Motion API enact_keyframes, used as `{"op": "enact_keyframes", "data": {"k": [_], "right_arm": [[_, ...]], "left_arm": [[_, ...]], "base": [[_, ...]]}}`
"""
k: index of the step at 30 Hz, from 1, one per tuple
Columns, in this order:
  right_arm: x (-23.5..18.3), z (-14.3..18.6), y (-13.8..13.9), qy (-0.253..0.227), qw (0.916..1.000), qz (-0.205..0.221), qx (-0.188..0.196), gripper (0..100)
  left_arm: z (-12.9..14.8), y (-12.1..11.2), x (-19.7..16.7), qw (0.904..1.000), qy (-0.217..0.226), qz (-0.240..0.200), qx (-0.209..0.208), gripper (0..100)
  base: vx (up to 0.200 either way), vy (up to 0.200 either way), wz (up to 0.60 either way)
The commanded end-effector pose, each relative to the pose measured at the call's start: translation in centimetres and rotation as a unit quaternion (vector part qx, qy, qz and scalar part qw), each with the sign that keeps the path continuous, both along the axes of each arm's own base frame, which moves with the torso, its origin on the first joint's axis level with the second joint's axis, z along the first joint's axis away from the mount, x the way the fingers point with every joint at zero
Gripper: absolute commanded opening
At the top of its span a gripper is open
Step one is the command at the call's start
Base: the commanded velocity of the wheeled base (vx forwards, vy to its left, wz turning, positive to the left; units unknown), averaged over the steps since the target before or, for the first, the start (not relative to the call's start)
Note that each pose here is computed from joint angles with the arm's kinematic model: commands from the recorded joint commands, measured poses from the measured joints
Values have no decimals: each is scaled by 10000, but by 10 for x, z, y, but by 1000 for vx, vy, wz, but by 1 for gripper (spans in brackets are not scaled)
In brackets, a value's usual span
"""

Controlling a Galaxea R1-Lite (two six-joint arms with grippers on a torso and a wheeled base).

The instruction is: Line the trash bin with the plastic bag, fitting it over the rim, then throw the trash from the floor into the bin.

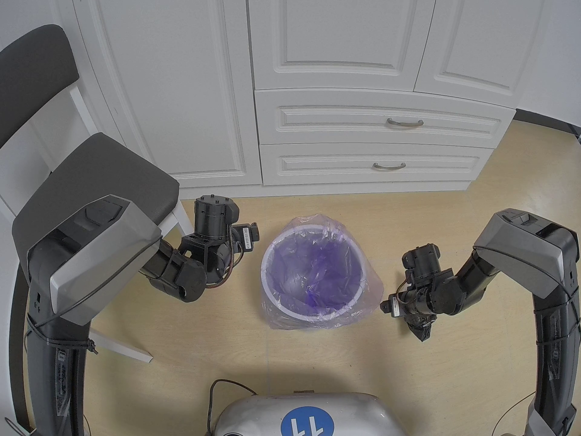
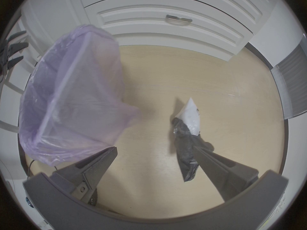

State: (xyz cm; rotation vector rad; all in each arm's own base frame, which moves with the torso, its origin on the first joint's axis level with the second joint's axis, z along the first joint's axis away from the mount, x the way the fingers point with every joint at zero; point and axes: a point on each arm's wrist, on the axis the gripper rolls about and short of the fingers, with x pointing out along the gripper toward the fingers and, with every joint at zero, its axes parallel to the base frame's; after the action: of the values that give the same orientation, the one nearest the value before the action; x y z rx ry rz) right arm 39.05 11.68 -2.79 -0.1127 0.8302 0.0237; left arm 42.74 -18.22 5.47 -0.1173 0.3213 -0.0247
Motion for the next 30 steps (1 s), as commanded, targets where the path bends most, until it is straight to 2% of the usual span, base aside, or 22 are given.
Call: {"op": "enact_keyframes", "data": {"k": [1, 6, 12, 13, 18, 20, 25, 30], "right_arm": [[7, 2, -13, -61, 9999, -121, 16, 100], [20, 6, -26, -198, 9994, -233, 162, 100], [32, 0, -25, -458, 9978, -287, 393, 100], [33, -6, -19, -538, 9958, -259, 700, 100], [31, -8, -7, -469, 9934, -166, 1031, 100], [30, -14, 8, -403, 9910, -111, 1275, 100], [38, -32, 21, -326, 9892, -213, 1411, 100], [45, -30, 23, -171, 9873, -421, 1522, 100]], "left_arm": [[2, 1, 0, 10000, -24, 18, -10, 100], [1, 2, 1, 10000, -17, 33, -7, 100], [1, 2, 1, 10000, -10, 33, -4, 100], [1, 2, 1, 10000, -10, 33, -4, 100], [1, 2, 1, 10000, -10, 33, -4, 100], [-1, 2, 1, 10000, 4, 25, 3, 100], [-2, 2, 1, 10000, 18, 23, 16, 100], [-2, 1, 1, 10000, 18, 18, 9, 100]], "base": [[0, 0, 0], [0, 0, 0], [0, 0, 0], [0, 0, 0], [0, 0, 0], [0, 0, 0], [0, 0, 0], [0, 0, 0]]}}
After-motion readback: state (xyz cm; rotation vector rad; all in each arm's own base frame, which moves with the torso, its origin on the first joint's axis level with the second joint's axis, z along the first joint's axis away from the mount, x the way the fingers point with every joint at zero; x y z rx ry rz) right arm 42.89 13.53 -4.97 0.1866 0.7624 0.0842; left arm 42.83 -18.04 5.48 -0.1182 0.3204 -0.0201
